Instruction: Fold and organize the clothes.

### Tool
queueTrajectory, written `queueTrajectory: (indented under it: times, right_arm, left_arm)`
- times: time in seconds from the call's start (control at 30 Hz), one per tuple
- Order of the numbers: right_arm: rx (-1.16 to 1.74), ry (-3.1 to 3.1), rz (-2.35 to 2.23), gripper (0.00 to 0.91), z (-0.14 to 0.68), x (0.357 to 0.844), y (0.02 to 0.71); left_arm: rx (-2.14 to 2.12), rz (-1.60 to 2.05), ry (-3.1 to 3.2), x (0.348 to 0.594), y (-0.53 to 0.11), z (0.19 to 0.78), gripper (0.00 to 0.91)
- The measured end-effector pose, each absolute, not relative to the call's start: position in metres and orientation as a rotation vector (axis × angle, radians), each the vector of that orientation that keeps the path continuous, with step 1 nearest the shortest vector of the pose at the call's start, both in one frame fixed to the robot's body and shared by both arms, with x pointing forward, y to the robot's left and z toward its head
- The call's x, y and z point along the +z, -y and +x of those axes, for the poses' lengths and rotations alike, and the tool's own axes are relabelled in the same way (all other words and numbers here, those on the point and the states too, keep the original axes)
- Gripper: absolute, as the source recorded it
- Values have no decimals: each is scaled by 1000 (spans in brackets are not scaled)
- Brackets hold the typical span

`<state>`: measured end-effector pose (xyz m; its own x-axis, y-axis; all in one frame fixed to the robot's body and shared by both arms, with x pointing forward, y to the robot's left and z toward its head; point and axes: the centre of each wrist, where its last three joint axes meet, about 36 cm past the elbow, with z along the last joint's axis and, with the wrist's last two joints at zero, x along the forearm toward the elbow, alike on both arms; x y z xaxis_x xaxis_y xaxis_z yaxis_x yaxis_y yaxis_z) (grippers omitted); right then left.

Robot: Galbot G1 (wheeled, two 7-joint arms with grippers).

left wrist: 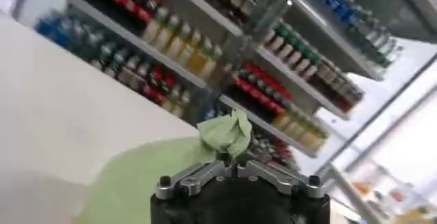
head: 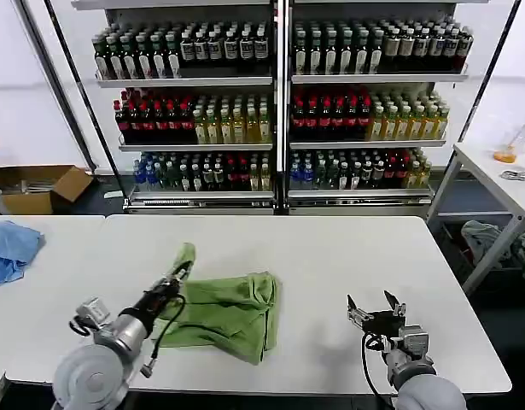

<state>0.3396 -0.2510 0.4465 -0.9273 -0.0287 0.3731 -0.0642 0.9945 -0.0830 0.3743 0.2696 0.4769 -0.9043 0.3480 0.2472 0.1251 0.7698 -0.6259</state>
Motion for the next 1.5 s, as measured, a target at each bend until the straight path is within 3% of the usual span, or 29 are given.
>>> queueTrajectory:
  times: [0.07,0.13,0.17,0.2,0.47,0.8,1.07,1.5]
  right_arm:
    - [132,2756,66,907,340,446,251]
    - [133,2755,65,907,341,446,252]
    - [133,2755,64,907,341,445,252]
    - [131,2755,64,907,341,445,252]
    - [129,2757,67,907,345,446,252]
    - [131,2757,72,907,348,445,252]
    - [112,2758,75,907,351,441,249]
    - [113,2759,63,907,355,440,251]
  left_arm:
    - [913,-391,2584,472,-259,378,20]
    - [926,-416,2556,467,-249,382,111]
    - [930,-430,2540,464,-244,383,715]
    - [931,-441,2526,461,-239,385,907]
    - [911,-523,2453,441,-204,396,907]
    - [904,-614,2443,442,-194,398,907]
    - [729,-508,2568,441,-223,394,907]
    - [360,-183,2665,403,-277,395,907]
